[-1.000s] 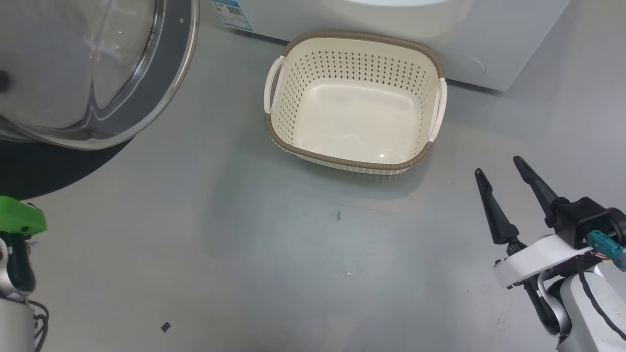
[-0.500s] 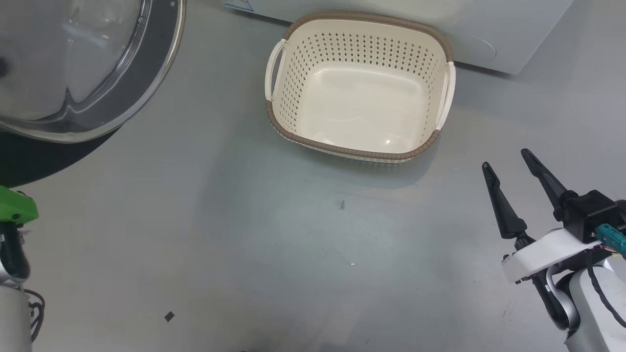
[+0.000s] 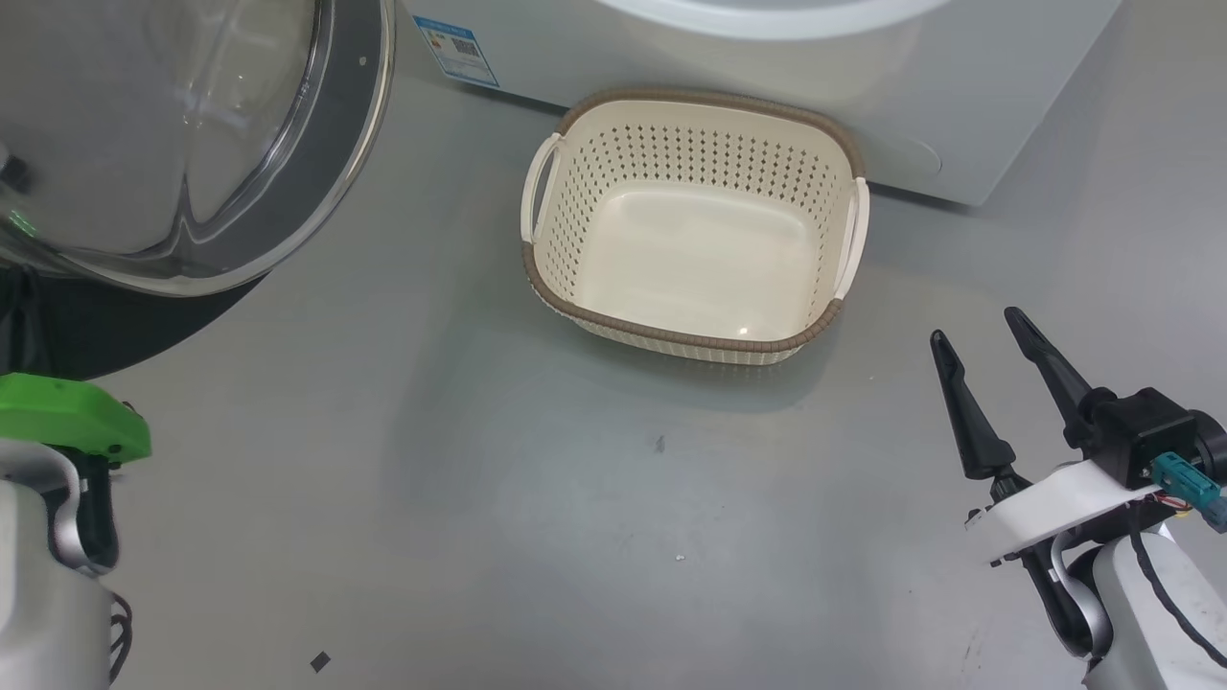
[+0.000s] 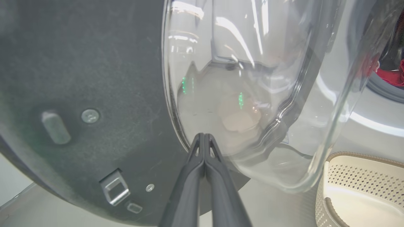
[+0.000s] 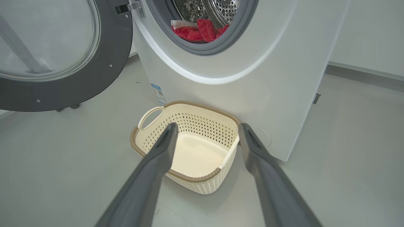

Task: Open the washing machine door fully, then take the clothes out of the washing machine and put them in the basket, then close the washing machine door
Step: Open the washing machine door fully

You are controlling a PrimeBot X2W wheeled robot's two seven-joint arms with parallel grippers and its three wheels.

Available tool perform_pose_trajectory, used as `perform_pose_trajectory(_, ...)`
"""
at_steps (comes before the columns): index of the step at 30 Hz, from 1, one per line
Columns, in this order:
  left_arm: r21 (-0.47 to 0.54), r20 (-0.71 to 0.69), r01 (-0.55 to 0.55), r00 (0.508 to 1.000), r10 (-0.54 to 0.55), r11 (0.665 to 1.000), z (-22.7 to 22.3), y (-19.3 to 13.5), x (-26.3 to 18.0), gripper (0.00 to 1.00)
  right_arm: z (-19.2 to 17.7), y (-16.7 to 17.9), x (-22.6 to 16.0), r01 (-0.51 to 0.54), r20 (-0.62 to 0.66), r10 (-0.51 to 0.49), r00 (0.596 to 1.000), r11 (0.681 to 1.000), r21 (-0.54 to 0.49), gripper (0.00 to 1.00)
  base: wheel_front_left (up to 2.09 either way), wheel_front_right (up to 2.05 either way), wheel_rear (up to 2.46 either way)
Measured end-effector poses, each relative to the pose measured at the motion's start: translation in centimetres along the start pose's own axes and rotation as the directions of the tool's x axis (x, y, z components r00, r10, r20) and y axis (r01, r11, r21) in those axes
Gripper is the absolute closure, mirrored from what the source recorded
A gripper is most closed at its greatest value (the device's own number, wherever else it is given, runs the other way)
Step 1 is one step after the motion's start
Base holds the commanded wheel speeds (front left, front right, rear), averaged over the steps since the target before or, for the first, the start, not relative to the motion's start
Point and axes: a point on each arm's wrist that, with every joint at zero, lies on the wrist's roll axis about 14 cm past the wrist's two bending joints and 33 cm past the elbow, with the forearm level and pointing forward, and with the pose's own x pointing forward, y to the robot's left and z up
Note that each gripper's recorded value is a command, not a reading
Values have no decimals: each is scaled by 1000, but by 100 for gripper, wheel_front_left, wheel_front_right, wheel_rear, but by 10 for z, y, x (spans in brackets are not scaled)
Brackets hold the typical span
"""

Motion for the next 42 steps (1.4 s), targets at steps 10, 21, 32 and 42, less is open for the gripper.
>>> perform_pose_trajectory(10,-37,37,146,989,-145,989,2,-37,-25,100,31,7,-14,46,87,-47,995,999,22,0,0,0,0)
perform_pose_trajectory(21,-42,97,316,946,-311,948,10,-89,-49,100,64,-7,-52,158,176,-160,971,987,25,0,0,0,0)
perform_pose_trajectory(32,-82,131,468,880,-456,880,12,-149,-76,100,86,-27,-92,268,249,-268,931,963,32,0,0,0,0)
perform_pose_trajectory(42,-101,189,560,822,-537,822,25,-188,-94,100,91,-44,-122,358,276,-358,892,932,51,0,0,0,0)
